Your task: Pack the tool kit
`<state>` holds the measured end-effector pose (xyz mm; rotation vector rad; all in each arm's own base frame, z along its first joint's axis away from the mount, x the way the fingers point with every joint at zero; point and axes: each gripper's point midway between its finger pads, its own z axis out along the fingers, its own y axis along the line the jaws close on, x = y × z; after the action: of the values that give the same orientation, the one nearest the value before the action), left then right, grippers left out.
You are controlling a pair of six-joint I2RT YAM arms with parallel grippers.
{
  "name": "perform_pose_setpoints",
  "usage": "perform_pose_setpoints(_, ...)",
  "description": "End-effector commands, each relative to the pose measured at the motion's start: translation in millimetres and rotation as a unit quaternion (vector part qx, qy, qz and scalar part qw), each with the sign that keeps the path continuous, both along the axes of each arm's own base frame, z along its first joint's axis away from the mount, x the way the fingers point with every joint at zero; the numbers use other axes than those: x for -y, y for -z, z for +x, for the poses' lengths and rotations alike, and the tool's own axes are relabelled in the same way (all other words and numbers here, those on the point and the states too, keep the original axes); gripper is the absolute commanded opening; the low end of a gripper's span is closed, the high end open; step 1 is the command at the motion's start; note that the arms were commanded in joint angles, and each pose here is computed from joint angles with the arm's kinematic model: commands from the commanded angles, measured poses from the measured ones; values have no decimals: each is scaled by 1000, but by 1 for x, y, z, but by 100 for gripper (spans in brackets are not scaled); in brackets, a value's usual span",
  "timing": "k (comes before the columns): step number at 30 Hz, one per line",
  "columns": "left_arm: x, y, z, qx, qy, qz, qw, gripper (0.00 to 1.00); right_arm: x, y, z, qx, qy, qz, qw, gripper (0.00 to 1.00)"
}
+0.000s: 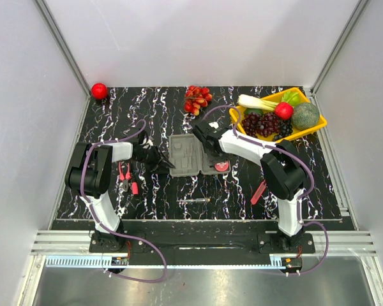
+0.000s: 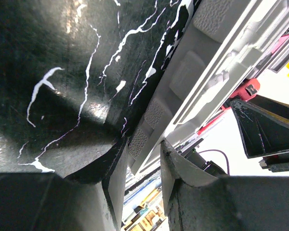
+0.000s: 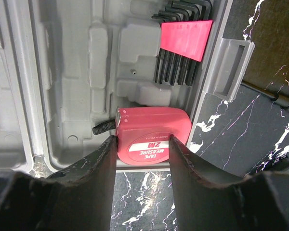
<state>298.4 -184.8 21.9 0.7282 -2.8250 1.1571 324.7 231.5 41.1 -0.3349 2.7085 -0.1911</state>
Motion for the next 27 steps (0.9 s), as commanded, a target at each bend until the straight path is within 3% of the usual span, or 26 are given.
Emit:
perform_pose_setpoints(1, -23, 37, -14, -44, -22, 76, 996, 0, 20, 38, -23, -67, 6, -49, 997, 45)
perform_pose_setpoints(27, -23, 36, -13, -44, -21, 75, 996, 0, 16, 96, -66, -197, -1, -41, 980, 45)
